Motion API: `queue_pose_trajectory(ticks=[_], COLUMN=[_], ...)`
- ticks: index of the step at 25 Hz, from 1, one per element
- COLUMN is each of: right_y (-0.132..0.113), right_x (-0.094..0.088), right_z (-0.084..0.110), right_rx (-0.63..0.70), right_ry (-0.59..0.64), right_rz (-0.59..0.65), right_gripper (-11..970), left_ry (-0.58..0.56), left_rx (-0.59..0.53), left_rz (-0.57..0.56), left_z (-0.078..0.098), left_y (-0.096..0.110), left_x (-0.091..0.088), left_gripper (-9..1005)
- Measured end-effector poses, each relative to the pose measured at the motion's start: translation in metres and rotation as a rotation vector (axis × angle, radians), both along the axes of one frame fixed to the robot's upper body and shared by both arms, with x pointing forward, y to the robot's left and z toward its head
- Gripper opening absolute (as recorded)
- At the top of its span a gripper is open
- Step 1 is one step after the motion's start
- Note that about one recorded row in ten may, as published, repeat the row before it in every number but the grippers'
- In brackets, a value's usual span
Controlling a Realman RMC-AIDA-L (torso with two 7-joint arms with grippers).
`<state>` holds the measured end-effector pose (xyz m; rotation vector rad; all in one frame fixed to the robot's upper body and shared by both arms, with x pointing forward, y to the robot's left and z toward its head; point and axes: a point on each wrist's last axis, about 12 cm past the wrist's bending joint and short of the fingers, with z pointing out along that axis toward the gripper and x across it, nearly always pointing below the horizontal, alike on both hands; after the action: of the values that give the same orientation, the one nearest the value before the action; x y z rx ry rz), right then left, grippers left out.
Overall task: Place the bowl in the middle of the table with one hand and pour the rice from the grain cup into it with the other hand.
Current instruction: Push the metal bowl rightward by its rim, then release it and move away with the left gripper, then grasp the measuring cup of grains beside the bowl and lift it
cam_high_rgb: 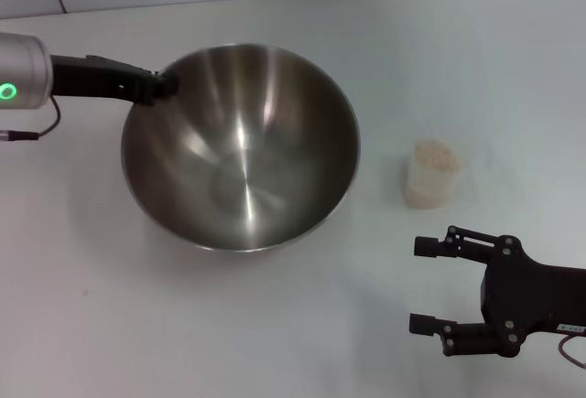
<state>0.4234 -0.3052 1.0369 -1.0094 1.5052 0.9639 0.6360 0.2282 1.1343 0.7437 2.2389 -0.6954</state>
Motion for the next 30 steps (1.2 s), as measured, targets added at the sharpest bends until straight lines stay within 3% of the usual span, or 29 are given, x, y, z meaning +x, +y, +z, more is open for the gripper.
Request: queue_pose_trajectory(ticks=[10, 16, 18, 23, 25, 28, 30], right_y=[-0.001, -0.001, -0.001, -0.008, -0.016, -0.030, -0.037], right_x=[0.001, 0.000, 0.000, -0.006, -0.010, -0.017, -0.021], right_z=[0.001, 0.001, 0.000, -0.002, -0.005, -0.011, -0.017], right_rx=[-0.002, -0.003, -0.005, 0.016, 0.033, 0.083, 0.105], right_ry=[-0.006, -0.004, -0.002, 0.011, -0.003, -0.035, -0.070], right_rz=[0.002, 0.000, -0.003, -0.079, -0.175, -0.412, -0.571], right_gripper=[834, 834, 834, 833, 833, 833, 834], left_ry=[-0.039, -0.107, -0.135, -0.243, -0.284, -0.343, -0.343], left_rx=[0.015, 0.004, 0.006, 0.060, 0.080, 0.080, 0.080], left_rz=[0.002, -0.065, -0.103, -0.320, -0.385, -0.412, -0.412], left_z=[-0.014, 0.002, 0.010, 0.037, 0.045, 0.048, 0.048], left_y=[-0.003, 0.003, 0.007, 0.022, 0.030, 0.042, 0.042], left_x=[-0.001, -0.009, -0.015, -0.055, -0.075, -0.096, -0.096], left_gripper=[41, 41, 119, 351, 466, 554, 612])
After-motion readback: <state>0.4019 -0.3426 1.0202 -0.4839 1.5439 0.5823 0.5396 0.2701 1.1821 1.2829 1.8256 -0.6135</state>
